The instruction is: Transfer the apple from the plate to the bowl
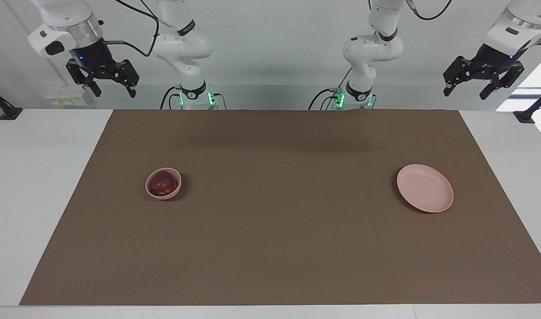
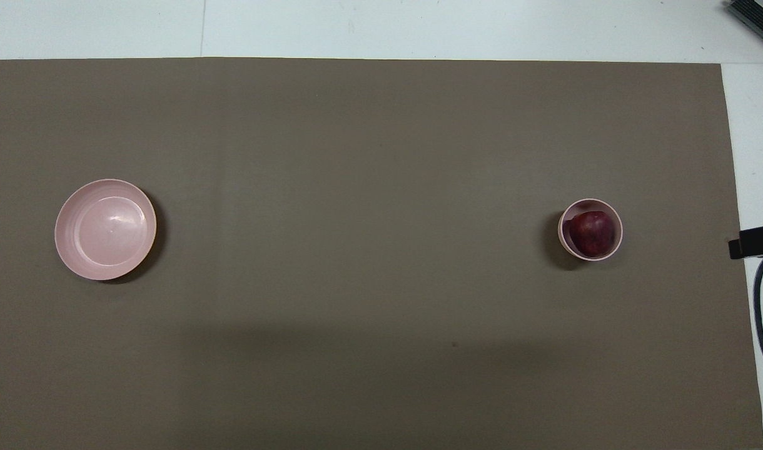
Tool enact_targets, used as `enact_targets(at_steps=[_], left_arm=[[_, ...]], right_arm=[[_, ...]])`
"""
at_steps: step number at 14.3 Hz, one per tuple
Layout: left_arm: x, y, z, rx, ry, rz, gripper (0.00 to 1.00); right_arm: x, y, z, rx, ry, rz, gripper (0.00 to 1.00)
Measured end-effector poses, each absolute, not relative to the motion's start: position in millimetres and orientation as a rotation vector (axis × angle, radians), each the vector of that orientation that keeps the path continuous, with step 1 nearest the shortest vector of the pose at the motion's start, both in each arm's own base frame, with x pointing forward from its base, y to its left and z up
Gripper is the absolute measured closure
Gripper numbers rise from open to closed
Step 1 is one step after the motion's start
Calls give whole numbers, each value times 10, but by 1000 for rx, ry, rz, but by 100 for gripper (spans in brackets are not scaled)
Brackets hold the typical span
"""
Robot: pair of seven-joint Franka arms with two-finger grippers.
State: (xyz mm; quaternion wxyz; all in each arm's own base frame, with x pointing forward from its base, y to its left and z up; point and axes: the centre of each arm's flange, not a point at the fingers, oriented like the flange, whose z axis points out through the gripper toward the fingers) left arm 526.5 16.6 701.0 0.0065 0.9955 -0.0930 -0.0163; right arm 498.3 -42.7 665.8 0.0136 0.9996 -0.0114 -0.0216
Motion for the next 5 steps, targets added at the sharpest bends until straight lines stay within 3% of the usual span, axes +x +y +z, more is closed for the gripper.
enact_targets(at_steps=[5], left_arm=[[5265,166,7010,3114,-291,-52,0]], right_arm=[[4948,-307,6647,3093,-4,-73,0]])
